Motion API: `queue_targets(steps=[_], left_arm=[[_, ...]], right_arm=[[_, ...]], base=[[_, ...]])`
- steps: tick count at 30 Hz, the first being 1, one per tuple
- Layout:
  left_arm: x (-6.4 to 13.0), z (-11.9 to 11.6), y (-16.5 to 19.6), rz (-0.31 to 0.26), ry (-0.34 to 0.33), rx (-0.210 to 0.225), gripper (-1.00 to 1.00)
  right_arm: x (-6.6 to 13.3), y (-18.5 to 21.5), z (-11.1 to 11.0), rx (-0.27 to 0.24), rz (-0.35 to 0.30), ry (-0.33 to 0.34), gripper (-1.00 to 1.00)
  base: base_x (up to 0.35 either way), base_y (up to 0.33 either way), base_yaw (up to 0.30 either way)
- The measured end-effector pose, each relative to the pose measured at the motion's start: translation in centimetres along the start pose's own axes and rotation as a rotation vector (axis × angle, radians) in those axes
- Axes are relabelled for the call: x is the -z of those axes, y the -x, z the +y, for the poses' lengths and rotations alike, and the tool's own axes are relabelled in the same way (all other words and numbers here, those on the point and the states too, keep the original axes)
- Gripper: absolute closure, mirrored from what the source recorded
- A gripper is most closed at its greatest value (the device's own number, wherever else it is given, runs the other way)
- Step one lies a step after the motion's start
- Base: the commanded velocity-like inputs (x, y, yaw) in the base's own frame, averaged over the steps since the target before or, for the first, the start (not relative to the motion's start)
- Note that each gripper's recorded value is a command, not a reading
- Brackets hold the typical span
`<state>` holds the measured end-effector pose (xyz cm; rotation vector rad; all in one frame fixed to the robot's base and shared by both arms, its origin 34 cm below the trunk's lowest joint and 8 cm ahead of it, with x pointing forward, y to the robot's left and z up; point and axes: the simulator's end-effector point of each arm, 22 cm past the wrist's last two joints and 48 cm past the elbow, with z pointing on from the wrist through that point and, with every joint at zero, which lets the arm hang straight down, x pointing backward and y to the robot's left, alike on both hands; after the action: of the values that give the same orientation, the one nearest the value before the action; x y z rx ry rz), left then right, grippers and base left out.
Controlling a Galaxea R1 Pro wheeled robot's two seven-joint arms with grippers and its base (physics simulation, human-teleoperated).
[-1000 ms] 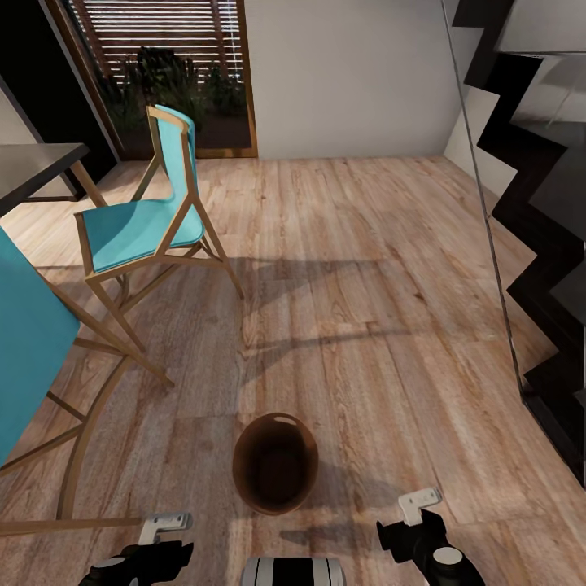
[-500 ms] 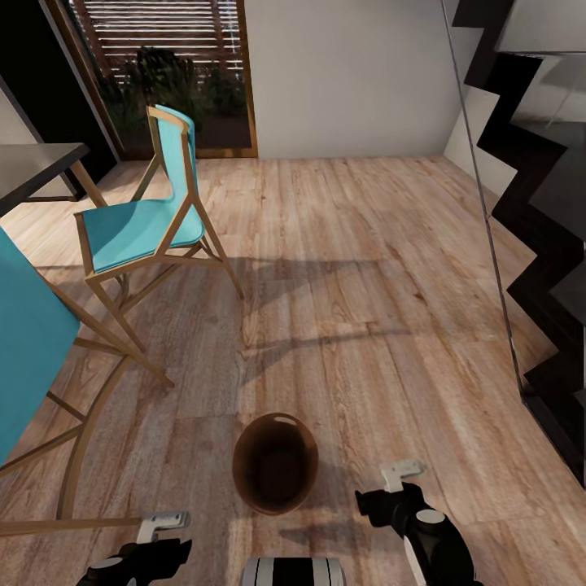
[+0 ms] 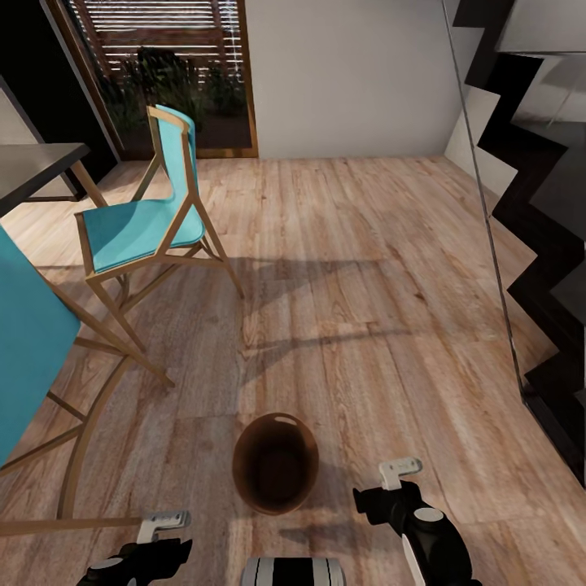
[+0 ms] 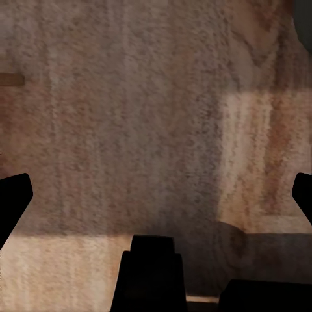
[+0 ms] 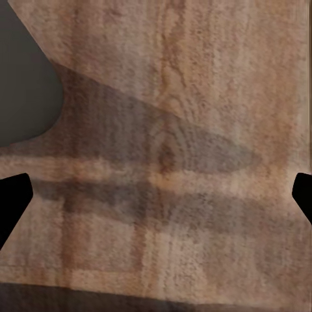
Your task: Put the three can of soda from the living room inside the tash can in the kitchen.
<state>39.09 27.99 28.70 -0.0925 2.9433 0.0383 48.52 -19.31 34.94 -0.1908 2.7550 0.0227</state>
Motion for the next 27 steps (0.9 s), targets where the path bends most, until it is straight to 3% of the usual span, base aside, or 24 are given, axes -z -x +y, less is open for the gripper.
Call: queue_targets(steps=[6,15,27], left_arm=[[0.0,0.0,0.03,0.0,0.0,-0.001,-1.0],[0.0,-0.11,0.01,0.0,-0.002,-0.002,-1.0],[-0.01,-0.5,-0.02,0.0,-0.008,-0.008,-1.0]], right_arm=[[0.0,0.1,-0.06,0.0,-0.005,-0.001,-1.0],[0.0,0.04,-0.22,0.0,-0.003,-0.007,-1.0],[-0.03,0.02,-0.6,0.004,-0.004,-0.012,-1.0]], base=[[0.0,0.0,0.197],[0.0,0.0,0.03],[0.0,0.0,0.21]])
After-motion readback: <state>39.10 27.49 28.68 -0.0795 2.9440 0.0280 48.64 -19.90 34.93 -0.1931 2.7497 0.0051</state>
